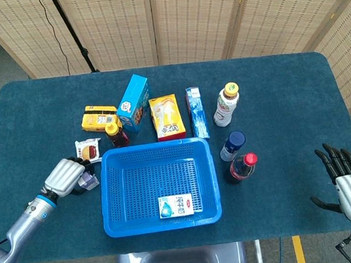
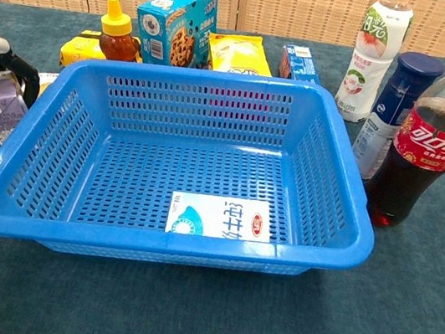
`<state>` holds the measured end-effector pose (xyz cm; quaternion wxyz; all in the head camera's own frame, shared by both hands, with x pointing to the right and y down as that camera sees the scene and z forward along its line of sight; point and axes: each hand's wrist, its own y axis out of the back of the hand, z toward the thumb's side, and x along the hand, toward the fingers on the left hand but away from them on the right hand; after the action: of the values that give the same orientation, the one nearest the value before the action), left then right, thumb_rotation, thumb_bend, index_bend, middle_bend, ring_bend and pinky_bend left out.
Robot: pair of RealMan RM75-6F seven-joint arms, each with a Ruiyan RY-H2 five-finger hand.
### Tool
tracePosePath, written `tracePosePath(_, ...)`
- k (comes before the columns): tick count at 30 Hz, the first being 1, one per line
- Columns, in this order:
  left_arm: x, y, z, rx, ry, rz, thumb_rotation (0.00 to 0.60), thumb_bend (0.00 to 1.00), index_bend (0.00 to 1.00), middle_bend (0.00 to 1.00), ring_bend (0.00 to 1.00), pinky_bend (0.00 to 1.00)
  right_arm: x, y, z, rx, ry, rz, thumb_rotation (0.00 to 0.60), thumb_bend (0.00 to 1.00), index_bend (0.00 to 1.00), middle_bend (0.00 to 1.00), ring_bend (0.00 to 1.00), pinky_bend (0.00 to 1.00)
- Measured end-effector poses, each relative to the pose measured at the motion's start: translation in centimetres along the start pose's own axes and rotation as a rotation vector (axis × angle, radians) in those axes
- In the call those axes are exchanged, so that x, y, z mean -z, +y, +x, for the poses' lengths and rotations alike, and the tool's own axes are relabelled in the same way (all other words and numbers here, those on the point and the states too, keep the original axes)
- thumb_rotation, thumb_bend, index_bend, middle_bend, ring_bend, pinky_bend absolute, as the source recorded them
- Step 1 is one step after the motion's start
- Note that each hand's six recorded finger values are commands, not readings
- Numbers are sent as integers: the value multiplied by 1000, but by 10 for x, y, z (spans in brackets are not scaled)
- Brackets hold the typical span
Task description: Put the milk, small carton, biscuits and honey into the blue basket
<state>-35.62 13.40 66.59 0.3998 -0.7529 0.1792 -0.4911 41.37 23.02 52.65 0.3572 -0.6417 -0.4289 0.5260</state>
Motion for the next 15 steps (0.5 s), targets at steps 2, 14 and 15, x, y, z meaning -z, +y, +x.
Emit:
tracePosePath(2, 3, 14, -7, -41, -5, -17, 600, 277, 820, 574, 408, 422, 0, 0, 0, 0, 0, 0, 600, 0, 0, 0, 0, 0)
tracePosePath(14, -39, 128, -53, -376, -196, -134, 600, 273, 797, 572, 401, 422, -4, 0, 2, -2, 18, -3, 600, 0, 0, 0, 0, 0)
tracePosePath(15, -44, 128, -51, -369, -206, -134, 600, 273, 796, 571, 399, 422, -4, 0, 2, -3, 17, -2, 600, 0, 0, 0, 0, 0)
